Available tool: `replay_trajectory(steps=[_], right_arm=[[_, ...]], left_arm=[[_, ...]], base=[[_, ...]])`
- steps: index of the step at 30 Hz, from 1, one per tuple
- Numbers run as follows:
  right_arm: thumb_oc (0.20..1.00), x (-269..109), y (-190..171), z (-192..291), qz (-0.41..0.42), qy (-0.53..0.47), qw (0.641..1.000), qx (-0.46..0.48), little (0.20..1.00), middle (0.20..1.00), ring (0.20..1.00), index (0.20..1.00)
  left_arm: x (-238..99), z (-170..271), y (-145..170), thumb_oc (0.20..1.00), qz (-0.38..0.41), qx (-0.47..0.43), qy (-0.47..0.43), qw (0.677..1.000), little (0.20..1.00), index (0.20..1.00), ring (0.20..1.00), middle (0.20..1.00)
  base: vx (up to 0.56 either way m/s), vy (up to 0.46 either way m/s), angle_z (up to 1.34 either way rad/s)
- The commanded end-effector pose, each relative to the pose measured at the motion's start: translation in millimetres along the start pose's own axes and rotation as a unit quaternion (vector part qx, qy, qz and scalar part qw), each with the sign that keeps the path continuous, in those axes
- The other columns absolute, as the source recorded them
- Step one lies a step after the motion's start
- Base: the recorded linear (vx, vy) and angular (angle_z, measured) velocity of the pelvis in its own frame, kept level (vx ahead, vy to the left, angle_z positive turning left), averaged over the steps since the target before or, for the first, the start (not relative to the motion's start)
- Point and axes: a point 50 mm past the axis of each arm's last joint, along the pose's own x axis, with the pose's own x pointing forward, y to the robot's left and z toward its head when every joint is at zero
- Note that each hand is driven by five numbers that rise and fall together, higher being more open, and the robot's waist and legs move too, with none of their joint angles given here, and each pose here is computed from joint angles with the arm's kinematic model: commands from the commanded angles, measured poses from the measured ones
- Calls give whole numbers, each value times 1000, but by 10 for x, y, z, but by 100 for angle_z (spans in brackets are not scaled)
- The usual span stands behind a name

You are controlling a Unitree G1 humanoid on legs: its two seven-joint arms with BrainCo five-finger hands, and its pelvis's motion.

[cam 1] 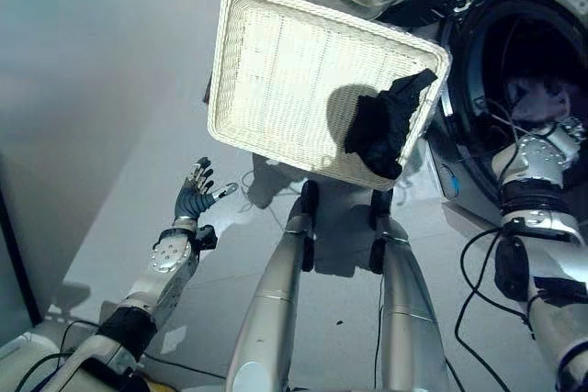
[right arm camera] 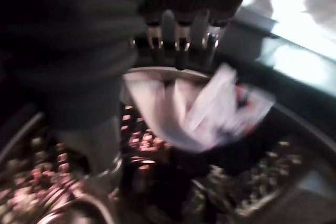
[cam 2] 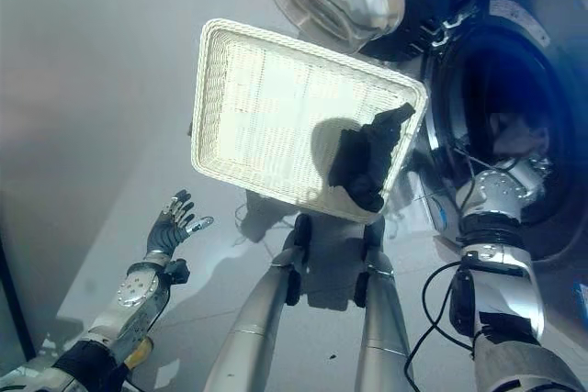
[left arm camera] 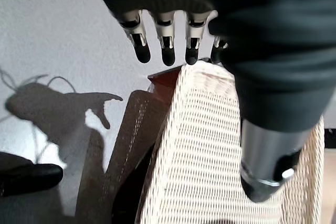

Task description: Put the clothes into the washing machine.

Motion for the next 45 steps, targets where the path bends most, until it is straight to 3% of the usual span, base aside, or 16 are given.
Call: replay_trajectory(steps=[1, 10, 15, 16, 17, 18, 20, 22, 25, 26, 29, 34, 38, 40, 41, 45], right_arm=[[1000, -3, 374, 185, 117, 1, 991, -70, 1000, 1000, 1000, 1000], [1000, 170, 243, 169, 182, 15, 969, -165, 1000, 1000, 1000, 1000], [1000, 83, 195, 132, 262, -44, 916, -302, 1000, 1000, 1000, 1000], [1000, 19, 144, 85, 286, -79, 870, -393, 1000, 1000, 1000, 1000], [1000, -4, 136, 67, 293, -87, 860, -408, 1000, 1000, 1000, 1000], [1000, -79, 43, 39, 322, -130, 801, -488, 1000, 1000, 1000, 1000], [1000, -170, -31, -14, 343, -176, 735, -557, 1000, 1000, 1000, 1000], [1000, -459, -243, -119, 423, -277, 560, -656, 1000, 1000, 1000, 1000], [1000, -617, -366, -145, 477, -305, 473, -676, 1000, 1000, 1000, 1000], [1000, -743, -461, -190, 515, -318, 405, -686, 1000, 1000, 1000, 1000], [1000, -919, -672, -282, 568, -309, 305, -699, 1000, 1000, 1000, 1000], [1000, -1021, -783, -423, 604, -282, 240, -706, 1000, 1000, 1000, 1000], [1000, -1162, -814, -633, 641, -302, 158, -688, 1000, 1000, 1000, 1000], [1000, -1162, -814, -633, 641, -302, 158, -688, 1000, 1000, 1000, 1000], [1000, -1235, -774, -820, 654, -331, 92, -675, 1000, 1000, 1000, 1000], [1000, -1243, -695, -1030, 649, -361, -2, -670, 1000, 1000, 1000, 1000]], left_arm=[[-9, -36, -138, 1000, 5, -31, -9, 999, 1000, 1000, 1000, 1000], [-62, -148, -251, 1000, 16, -49, -4, 999, 1000, 1000, 1000, 1000], [-104, -205, -266, 1000, 28, -61, -2, 998, 1000, 1000, 1000, 1000], [-123, -237, -257, 1000, 38, -67, 1, 997, 1000, 1000, 1000, 1000], [-116, -227, -252, 1000, 41, -69, -1, 997, 1000, 1000, 1000, 1000], [-143, -267, -244, 1000, 56, -76, 3, 996, 1000, 1000, 1000, 1000], [-158, -292, -224, 1000, 69, -82, 5, 994, 1000, 1000, 1000, 1000], [-231, -395, -162, 1000, 105, -104, 16, 989, 1000, 1000, 1000, 1000], [-289, -480, -110, 1000, 125, -117, 26, 985, 1000, 1000, 1000, 1000], [-325, -541, -74, 1000, 137, -125, 34, 982, 1000, 1000, 1000, 1000], [-354, -611, -34, 1000, 151, -132, 45, 979, 1000, 1000, 1000, 1000], [-354, -636, -28, 1000, 149, -130, 45, 979, 1000, 1000, 1000, 1000], [-315, -626, -79, 1000, 134, -130, 43, 981, 1000, 1000, 1000, 1000], [-315, -626, -79, 1000, 134, -130, 43, 981, 1000, 1000, 1000, 1000], [-267, -601, -131, 1000, 119, -128, 41, 984, 1000, 1000, 1000, 1000], [-210, -577, -167, 1000, 101, -120, 40, 987, 1000, 1000, 1000, 1000]], base=[[-39, 65, -11], [-50, 45, -5], [-64, 66, 1], [-67, 82, -1], [-70, 108, -1], [-54, 64, -1], [-59, 97, 0], [-89, 152, 0], [-64, 102, 0], [-66, 90, 0], [-101, 96, 0], [-75, 43, 2], [-60, 42, 3], [-35, 10, 3], [-79, 24, 8], [-57, 14, 17]])
